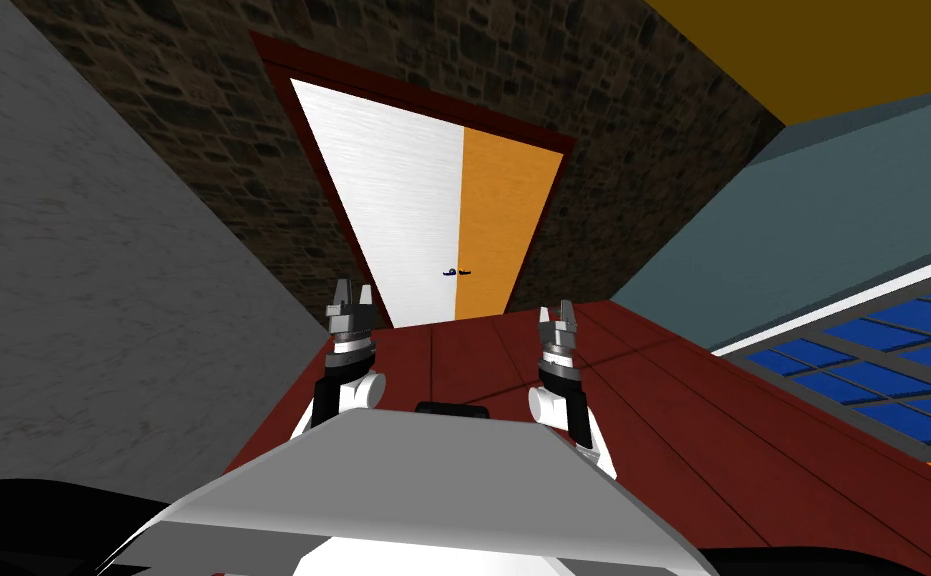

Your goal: Pull the door open

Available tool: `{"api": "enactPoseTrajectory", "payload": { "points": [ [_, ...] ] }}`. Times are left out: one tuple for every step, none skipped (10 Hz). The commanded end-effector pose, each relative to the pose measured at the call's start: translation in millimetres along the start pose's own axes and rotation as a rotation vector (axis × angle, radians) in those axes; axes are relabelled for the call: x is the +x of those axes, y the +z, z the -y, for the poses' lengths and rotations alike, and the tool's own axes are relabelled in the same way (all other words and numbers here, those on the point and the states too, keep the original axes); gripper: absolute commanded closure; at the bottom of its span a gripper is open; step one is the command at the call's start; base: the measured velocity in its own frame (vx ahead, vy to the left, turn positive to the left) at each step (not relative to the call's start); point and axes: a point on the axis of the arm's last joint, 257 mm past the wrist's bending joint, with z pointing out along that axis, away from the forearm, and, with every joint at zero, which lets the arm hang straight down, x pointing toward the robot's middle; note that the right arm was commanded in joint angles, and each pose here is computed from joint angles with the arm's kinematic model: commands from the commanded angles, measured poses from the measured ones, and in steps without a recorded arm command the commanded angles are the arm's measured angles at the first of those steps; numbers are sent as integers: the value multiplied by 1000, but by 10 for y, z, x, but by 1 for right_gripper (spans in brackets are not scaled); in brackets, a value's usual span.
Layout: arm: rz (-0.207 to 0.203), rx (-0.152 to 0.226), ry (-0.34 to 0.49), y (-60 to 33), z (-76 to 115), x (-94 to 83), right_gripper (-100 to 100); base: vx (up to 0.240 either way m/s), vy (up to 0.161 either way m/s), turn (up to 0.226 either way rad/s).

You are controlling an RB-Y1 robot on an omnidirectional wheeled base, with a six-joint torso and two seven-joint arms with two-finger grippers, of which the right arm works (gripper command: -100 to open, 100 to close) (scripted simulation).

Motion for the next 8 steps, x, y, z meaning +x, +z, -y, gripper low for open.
{"api": "enactPoseTrajectory", "payload": {
  "points": [
    [-7,18,-1,-13,147,9,-100,101,3,49],
    [-9,26,-2,-21,214,8,-100,111,15,55],
    [-12,34,-3,-29,280,7,-100,87,22,53],
    [-15,43,-4,-38,345,5,-100,89,25,46],
    [-17,51,-5,-47,410,4,-100,86,23,44],
    [-20,59,-6,-57,476,2,-100,78,18,38],
    [-22,69,-7,-68,551,-1,-100,86,4,40],
    [-25,79,-7,-80,625,-4,-100,107,9,55]
  ]
}}
